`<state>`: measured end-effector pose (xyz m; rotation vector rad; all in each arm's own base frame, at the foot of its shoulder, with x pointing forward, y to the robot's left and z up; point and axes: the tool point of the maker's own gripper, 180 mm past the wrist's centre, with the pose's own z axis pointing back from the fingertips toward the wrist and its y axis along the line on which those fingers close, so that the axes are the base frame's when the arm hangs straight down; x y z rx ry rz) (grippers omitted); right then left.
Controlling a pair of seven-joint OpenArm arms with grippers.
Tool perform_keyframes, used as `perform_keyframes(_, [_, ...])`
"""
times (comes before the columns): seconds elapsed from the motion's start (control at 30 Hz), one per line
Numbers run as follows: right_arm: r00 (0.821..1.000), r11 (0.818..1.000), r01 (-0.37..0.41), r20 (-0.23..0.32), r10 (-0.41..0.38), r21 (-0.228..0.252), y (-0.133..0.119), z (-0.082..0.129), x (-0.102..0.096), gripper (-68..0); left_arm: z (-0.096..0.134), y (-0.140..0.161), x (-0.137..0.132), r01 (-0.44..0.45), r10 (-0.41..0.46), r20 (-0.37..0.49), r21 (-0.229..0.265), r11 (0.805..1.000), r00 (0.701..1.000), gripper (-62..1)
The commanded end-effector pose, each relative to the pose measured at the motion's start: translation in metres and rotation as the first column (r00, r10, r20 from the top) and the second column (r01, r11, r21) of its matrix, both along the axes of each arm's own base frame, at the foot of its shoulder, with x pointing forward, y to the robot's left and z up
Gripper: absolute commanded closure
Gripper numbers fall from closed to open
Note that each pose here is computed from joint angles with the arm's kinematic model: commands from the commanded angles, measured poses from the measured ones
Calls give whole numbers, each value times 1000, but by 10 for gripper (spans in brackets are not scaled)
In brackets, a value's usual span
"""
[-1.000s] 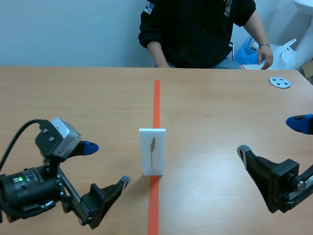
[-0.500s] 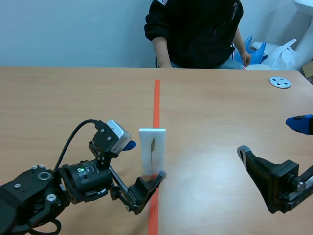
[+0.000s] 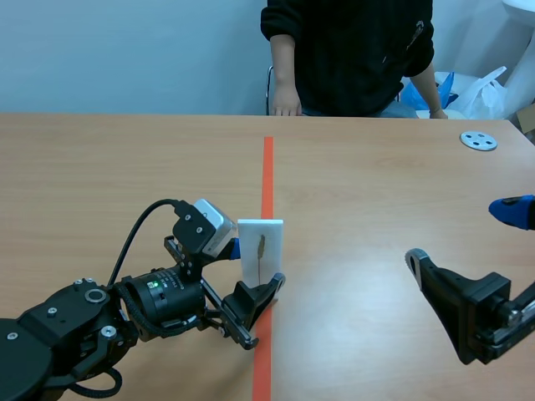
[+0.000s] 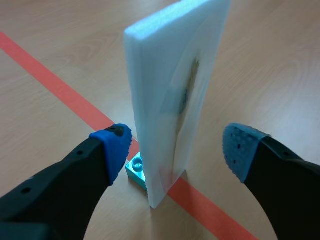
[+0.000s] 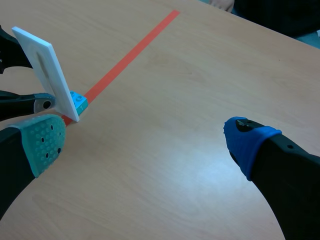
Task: Sort the leaf by its shape. The table is split by an orange tape line. A compound leaf with several leaflets goes to the left side, a simple leaf with one blade goes to the right side. Return to the home posture when a red brick is placed on the table.
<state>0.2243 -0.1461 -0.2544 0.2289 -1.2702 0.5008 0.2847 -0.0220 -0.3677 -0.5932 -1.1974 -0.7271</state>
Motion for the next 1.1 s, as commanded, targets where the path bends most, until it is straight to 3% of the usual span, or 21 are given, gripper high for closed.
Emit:
perform_keyframes(0.0, [999,1000,-4,39,3,9,1,11,5,-679,15,-6,5,-2,3,37,-39,999,999,-332])
perform_keyframes(0.33, [999,1000,-3,39,3,9,0,11,5,-679,15,-6,5,-4,5,38,-37,999,999,-34])
perform_keyframes(0.5, [999,1000,-3,39,3,9,0,11,5,-679,22,-8,5,0,3,52,-51,999,999,-31])
perform_keyframes(0.7, [999,1000,-3,38,3,9,0,11,5,-679,74,4,22,-51,67,135,-118,992,989,-31])
perform_keyframes(0.9, [999,1000,-3,38,3,9,0,11,5,-679,109,57,53,-186,208,181,-132,974,961,-31])
perform_keyframes(1.07, [999,1000,-3,38,3,9,0,11,5,-679,121,129,79,-373,382,235,-84,924,894,-31])
